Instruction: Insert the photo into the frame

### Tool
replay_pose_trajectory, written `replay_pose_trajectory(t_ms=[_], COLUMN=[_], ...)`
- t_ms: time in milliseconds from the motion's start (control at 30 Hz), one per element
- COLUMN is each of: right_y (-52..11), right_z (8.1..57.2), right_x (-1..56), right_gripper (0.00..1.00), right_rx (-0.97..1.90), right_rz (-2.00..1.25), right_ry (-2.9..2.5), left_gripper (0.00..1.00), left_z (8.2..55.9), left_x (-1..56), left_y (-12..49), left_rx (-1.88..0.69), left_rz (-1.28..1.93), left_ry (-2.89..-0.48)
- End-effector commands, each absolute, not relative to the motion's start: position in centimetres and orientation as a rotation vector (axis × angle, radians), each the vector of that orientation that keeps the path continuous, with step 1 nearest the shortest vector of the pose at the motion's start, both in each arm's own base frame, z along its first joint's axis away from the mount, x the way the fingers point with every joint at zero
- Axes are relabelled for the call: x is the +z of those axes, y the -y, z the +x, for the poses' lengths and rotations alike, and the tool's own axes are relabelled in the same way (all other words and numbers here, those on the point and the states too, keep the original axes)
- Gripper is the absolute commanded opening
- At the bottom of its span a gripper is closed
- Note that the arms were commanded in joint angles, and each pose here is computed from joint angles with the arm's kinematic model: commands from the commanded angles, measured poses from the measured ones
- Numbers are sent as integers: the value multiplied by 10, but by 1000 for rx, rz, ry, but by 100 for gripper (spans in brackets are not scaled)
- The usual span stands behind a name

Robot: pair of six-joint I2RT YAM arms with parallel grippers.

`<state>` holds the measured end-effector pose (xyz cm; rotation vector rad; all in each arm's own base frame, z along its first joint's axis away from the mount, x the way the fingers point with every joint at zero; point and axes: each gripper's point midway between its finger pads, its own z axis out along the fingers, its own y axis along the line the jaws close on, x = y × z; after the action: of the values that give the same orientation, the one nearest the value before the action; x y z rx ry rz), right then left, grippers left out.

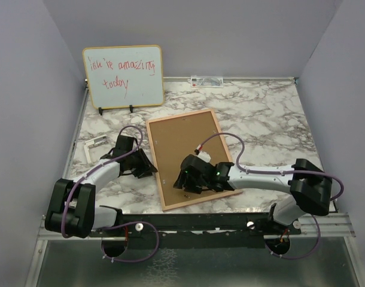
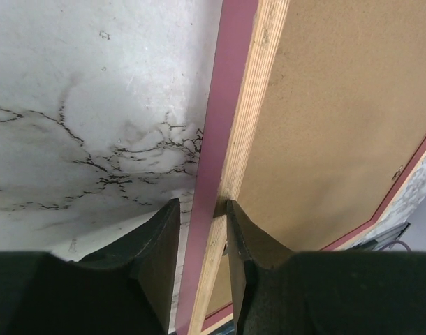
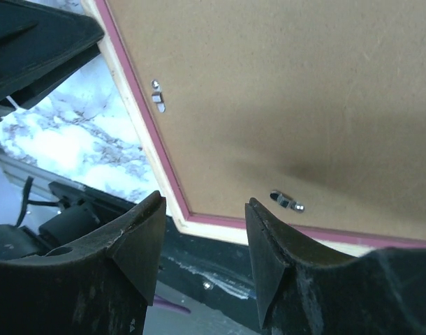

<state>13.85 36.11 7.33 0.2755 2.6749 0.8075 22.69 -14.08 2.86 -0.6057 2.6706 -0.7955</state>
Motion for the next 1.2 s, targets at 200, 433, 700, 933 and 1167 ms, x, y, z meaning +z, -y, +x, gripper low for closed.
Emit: replay_pose_trajectory(t_ms=[200,433,700,933,1167], right_y=[-377,-415,-440,-443,-448], right_z=[172,191,179,177,183], right_x=[49,48,34,20,20], right_gripper=[51,33,23,22,23], right_rx=[700,888,1020,1046,1048], right_rz=[65,71,39,82,96], right_ry=[-2636,-2574,-2644,-2659,-2634], left_gripper=[27,14,10,10,10], left_z=[220,219,218,218,218], left_x=[13,11,11,10,11], left_y=[133,134,135,135,135], left_rx=[-706,-711,-720,-722,-725], left_rz=[-574,-584,-585,-583,-582], left_ry=[-2731,-2730,-2733,-2736,-2734])
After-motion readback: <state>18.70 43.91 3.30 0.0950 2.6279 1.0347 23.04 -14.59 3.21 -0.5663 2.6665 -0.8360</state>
